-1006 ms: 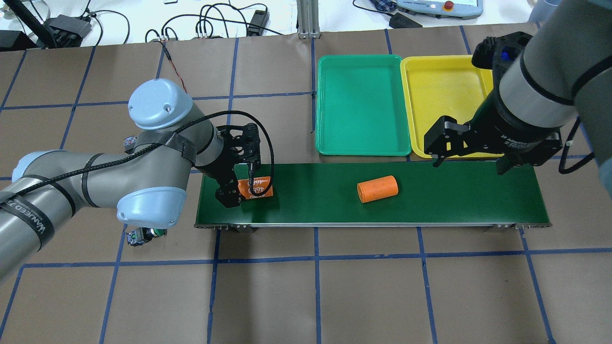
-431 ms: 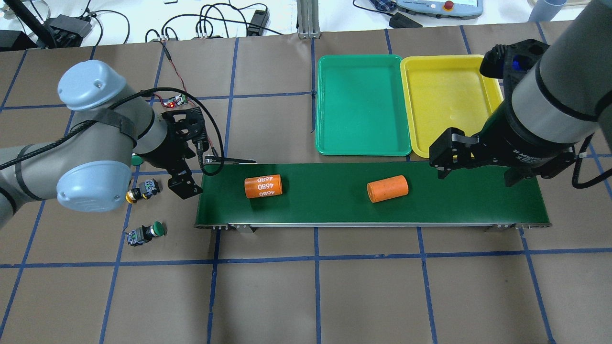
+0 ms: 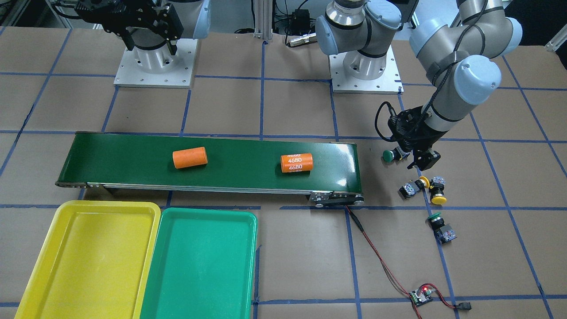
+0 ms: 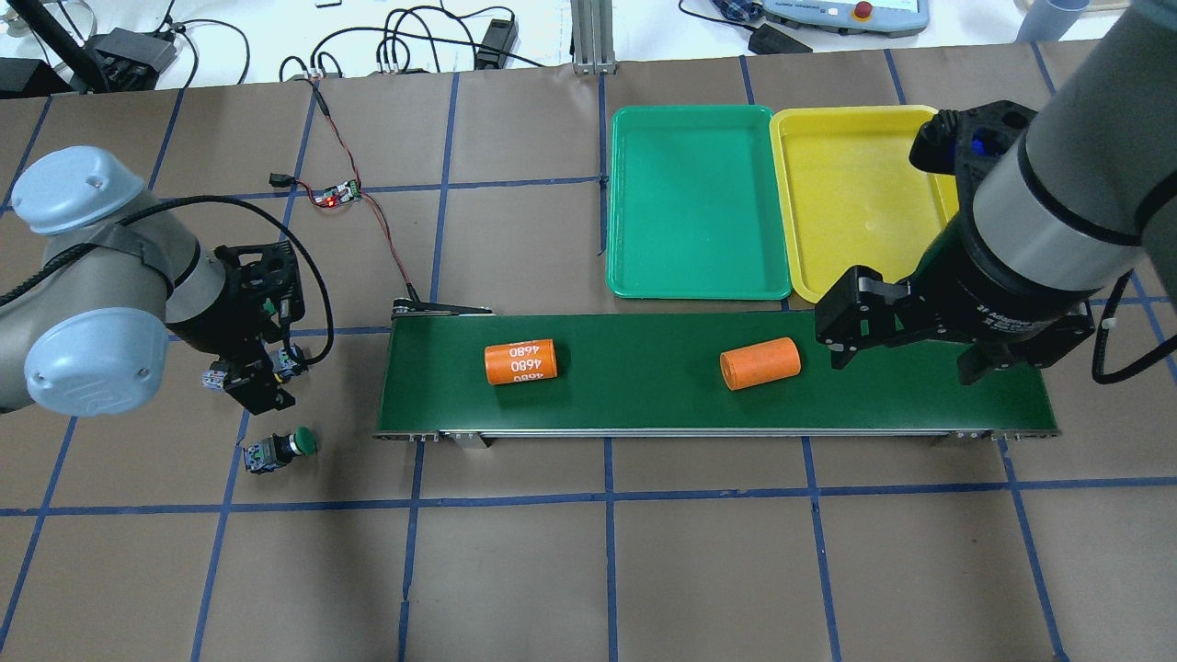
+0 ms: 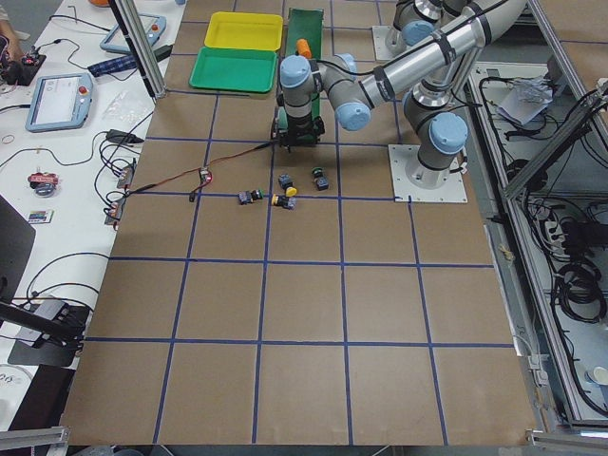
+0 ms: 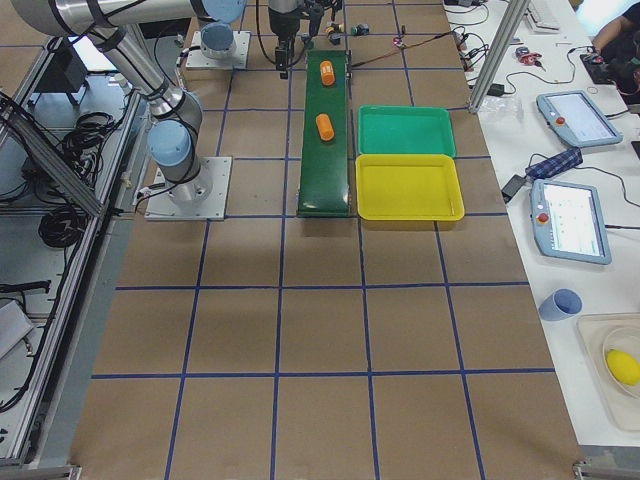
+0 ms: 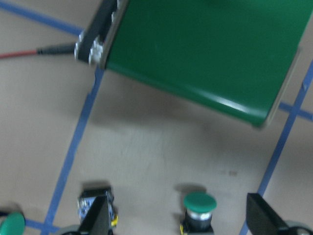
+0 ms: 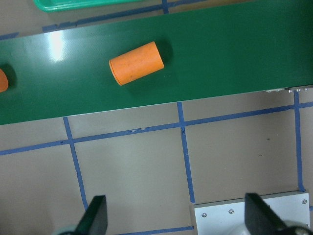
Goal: Sort buttons by color to trays
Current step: 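Grasp a green push-button switch with the left gripper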
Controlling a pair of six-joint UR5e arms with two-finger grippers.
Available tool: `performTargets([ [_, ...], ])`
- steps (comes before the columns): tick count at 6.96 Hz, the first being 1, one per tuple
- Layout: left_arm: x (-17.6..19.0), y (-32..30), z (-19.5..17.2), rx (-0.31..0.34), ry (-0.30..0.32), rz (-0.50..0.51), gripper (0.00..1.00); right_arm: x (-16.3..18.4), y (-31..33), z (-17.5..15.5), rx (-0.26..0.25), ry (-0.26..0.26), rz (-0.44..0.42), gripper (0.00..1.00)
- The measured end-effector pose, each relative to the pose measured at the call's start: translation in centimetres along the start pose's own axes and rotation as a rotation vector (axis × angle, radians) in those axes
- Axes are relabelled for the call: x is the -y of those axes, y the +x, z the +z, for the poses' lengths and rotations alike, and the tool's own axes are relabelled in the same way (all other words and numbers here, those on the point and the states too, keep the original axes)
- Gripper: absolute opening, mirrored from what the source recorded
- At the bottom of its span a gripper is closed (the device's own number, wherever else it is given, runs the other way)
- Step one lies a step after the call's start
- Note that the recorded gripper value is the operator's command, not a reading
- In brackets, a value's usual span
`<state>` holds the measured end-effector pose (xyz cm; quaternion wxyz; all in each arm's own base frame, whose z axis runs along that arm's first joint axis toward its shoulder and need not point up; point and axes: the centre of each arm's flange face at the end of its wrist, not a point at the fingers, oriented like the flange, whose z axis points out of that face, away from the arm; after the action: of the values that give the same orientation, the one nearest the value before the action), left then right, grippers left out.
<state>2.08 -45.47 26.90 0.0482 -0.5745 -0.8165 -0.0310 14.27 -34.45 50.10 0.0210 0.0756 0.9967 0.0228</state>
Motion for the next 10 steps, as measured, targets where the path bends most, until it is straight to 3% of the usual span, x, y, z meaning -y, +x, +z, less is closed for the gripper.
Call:
performTargets([
  [2,-2.5,0.5,2.9,-0.046,0.001,0.005,1.00,1.1,-0.3,1.0,0.004,-0.044,-0.010,1.00],
  [4,-3.3,1.6,5.6,-0.042,0.003,-0.011,1.00,2.2,-0.5,1.0,0.014,0.003,-0.043,1.00],
  [7,-4.1,3.1,9.1,-0.028,0.002,-0.033,1.00,4.2,-0.7,2.6,0.005,-0.032,-0.040,1.00],
  [8,-4.1,3.5,9.3,-0.028,0.002,-0.027,0.77,4.3,-0.6,2.6,-0.005,-0.034,-0.048,1.00],
  [9,-4.3,3.9,9.5,-0.027,0.004,-0.014,0.29,4.3,-0.5,2.3,-0.012,-0.024,-0.051,1.00],
  [10,-4.8,3.8,9.7,-0.019,0.006,-0.009,0.05,4.3,-0.5,1.4,-0.012,-0.006,-0.052,1.00],
])
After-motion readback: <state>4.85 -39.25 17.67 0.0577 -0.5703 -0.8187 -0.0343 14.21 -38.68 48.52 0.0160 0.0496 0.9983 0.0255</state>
